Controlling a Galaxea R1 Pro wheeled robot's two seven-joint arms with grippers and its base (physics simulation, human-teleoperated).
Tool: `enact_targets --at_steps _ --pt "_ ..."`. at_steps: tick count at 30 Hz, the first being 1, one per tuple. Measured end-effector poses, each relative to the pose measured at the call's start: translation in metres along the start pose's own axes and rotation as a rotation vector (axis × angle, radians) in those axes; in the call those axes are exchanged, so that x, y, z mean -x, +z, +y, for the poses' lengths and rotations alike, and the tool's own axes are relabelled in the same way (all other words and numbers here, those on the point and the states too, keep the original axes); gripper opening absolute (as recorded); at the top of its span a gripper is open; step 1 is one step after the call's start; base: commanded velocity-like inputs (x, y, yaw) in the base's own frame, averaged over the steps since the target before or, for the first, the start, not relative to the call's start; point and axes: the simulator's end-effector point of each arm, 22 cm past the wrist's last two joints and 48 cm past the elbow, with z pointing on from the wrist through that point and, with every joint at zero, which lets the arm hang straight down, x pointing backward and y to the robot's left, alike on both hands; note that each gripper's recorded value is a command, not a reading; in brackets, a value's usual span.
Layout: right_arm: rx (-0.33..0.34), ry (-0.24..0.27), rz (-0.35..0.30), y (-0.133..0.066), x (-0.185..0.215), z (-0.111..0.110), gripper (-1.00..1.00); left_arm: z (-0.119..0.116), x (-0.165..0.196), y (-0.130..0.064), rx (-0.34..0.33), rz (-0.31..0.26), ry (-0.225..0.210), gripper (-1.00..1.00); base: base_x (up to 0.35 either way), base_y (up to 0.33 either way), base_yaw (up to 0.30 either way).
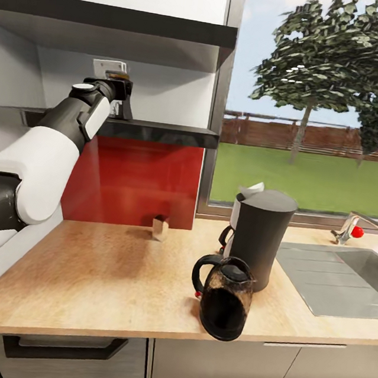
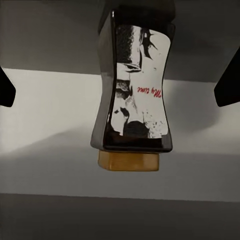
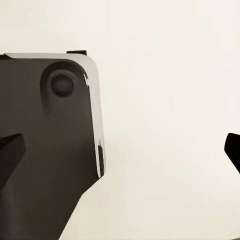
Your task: Set up a coffee station on the kitchen countertop: keep the coffee maker on the countertop, move the bottle of coffee from the kitchen shelf to the counter next to the coffee maker, place a paper coffee filter on top of the coffee maker, put the saucer next to the coffee maker with the coffee cup on the saucer, and place the electric kettle next to the coffee maker.
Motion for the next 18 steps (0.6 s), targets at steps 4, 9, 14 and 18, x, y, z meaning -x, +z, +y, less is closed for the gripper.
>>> enact_targets --at_steps 4,9,14,18 --pt "0.000 0.000 -0.001 -0.0001 0.0000 0.0000 1.00 0.0005 0.0003 -0.0003 0.000 0.000 -0.002 1.00 0.132 0.000 -0.004" --pt "0.000 -0.001 0.000 -0.0001 0.0000 0.0000 1.00 0.0008 -0.0001 -0.0001 0.001 0.001 -0.002 1.00 0.168 0.000 -0.001" --pt "0.000 -0.001 0.000 0.0000 -0.0001 0.0000 1.00 0.0009 0.0001 0.0000 0.002 -0.001 -0.001 1.00 0.032 0.000 0.000" --pt "0.000 -0.001 0.000 0.0000 0.0000 0.0000 1.00 0.0010 0.0002 0.0000 0.002 -0.001 0.000 1.00 0.014 0.000 0.000"
